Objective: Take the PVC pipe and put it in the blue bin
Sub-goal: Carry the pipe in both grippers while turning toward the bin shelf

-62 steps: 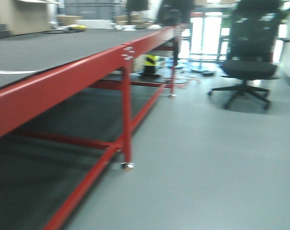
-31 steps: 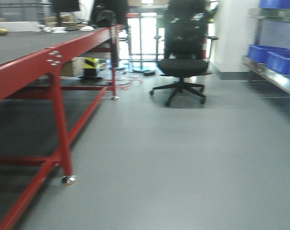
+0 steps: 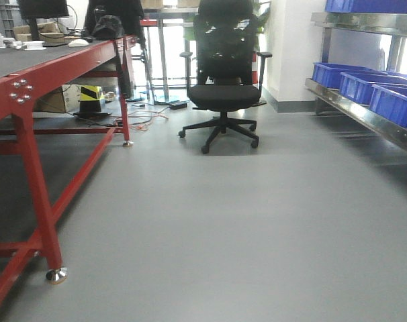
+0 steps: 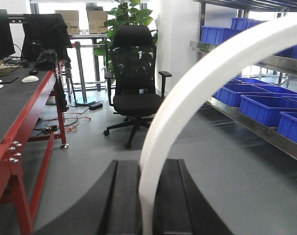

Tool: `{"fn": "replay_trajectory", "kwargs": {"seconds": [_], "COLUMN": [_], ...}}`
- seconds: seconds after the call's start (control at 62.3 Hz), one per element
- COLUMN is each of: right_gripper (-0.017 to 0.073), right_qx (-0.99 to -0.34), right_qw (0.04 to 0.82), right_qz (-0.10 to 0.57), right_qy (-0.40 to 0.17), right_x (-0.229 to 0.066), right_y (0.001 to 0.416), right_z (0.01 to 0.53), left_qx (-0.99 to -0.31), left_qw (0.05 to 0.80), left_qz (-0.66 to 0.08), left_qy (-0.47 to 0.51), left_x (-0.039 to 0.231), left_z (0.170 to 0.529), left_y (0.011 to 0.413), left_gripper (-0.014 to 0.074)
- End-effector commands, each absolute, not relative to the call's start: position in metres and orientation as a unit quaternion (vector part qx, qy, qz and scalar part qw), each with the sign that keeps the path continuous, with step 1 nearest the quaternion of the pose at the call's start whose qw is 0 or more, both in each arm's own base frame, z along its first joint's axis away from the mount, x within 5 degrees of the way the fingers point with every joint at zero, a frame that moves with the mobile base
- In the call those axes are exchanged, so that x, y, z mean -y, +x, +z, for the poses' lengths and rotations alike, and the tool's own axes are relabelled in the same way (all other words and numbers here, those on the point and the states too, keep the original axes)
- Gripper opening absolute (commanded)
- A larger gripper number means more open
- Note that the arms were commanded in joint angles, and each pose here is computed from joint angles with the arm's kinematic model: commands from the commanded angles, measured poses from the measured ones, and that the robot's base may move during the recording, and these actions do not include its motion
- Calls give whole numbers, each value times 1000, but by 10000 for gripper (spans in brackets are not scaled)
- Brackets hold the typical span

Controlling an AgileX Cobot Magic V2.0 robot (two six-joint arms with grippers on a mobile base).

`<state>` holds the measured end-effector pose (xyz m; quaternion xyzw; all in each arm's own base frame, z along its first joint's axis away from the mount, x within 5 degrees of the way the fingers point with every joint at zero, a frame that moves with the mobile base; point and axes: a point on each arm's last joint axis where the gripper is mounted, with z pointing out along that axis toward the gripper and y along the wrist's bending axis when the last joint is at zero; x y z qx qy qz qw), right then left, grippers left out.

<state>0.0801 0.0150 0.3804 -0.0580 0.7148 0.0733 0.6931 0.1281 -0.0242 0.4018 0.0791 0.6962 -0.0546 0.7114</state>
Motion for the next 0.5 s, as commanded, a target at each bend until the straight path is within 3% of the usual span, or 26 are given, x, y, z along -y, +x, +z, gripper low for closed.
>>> {"fn": "replay_trajectory", "kwargs": {"seconds": [0.0, 0.482], "right_gripper": [-161, -161], "right_qx": [-705, -705], "right_qw": [704, 704], "right_qz": [64, 64], "right_qy": [-61, -61], "right_x": [-14, -14], "right_y": [79, 79], "right_z": [383, 383], "left_qx": [-684, -684], "left_qw": [723, 723], "left_qz": [-55, -55], "left_qy": [78, 78], "left_x": [24, 24], "left_z": [405, 405], "left_y": [127, 127], "left_gripper": [-111, -111]}}
